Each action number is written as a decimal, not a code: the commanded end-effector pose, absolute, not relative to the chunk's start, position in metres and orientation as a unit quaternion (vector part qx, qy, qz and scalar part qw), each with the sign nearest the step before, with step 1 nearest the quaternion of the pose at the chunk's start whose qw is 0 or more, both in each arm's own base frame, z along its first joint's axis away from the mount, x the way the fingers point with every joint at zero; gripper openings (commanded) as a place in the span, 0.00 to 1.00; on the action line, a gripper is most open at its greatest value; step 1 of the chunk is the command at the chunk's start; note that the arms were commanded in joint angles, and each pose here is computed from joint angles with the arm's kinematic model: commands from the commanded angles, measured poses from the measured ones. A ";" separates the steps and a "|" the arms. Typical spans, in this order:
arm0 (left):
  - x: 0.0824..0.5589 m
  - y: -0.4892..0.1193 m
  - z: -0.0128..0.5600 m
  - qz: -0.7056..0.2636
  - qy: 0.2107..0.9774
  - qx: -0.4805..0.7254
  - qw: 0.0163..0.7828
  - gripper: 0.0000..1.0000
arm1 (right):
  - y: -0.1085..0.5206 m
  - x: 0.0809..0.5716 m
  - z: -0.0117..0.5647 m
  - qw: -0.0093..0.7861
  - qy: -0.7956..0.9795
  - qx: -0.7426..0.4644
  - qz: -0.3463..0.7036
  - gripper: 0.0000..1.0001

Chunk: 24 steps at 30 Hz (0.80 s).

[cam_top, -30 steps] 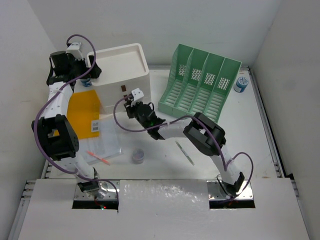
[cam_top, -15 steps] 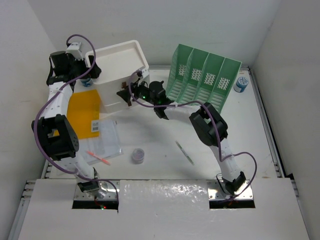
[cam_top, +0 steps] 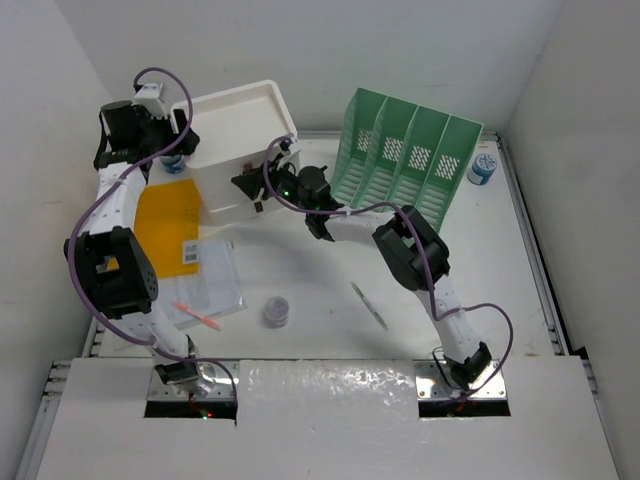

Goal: Organize the desk

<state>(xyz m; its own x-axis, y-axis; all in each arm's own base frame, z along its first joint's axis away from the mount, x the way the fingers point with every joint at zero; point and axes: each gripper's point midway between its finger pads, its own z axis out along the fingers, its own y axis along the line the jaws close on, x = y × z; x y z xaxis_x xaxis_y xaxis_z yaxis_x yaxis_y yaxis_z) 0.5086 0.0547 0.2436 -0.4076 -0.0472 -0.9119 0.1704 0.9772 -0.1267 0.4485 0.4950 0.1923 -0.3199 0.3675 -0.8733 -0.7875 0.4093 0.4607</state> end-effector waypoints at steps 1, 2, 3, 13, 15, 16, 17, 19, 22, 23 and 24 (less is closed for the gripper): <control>0.508 0.057 0.213 -0.089 0.857 0.041 0.506 0.69 | 0.460 0.474 0.259 0.632 0.550 -0.072 0.542 0.48; 0.508 0.058 0.212 -0.089 0.858 0.039 0.504 0.69 | 0.459 0.476 0.260 0.628 0.551 -0.064 0.546 0.48; 0.509 0.059 0.209 -0.088 0.859 0.039 0.503 0.68 | 0.460 0.478 0.264 0.629 0.550 -0.063 0.545 0.46; 0.509 0.060 0.211 -0.083 0.859 0.045 0.503 0.65 | 0.442 0.503 0.240 0.623 0.597 0.030 0.504 0.19; 0.509 0.062 0.212 -0.077 0.858 0.045 0.505 0.65 | 0.439 0.512 0.237 0.620 0.606 0.054 0.495 0.10; 0.509 0.062 0.212 -0.077 0.858 0.046 0.506 0.65 | 0.439 0.515 0.228 0.614 0.619 0.063 0.486 0.06; 0.510 0.062 0.211 -0.076 0.859 0.046 0.505 0.65 | 0.437 0.517 0.227 0.613 0.621 0.072 0.484 0.00; 0.510 0.062 0.211 -0.075 0.858 0.046 0.505 0.64 | 0.430 0.523 0.219 0.615 0.630 0.095 0.465 0.00; 0.509 0.063 0.210 -0.074 0.859 0.049 0.504 0.64 | 0.426 0.522 0.212 0.614 0.638 0.099 0.454 0.00; 0.509 0.063 0.210 -0.074 0.859 0.049 0.504 0.64 | 0.426 0.520 0.210 0.616 0.640 0.090 0.451 0.00; 0.509 0.063 0.209 -0.074 0.860 0.049 0.503 0.64 | 0.428 0.517 0.211 0.618 0.639 0.082 0.450 0.00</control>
<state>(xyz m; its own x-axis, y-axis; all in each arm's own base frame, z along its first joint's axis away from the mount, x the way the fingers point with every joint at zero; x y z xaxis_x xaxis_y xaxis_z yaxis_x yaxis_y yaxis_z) 0.5182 0.0583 0.2453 -0.3820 -0.0096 -0.9241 0.1762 0.9809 -0.0829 0.4894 0.4638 0.1933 -0.3396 0.6131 -0.7133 -0.5349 0.4979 0.6826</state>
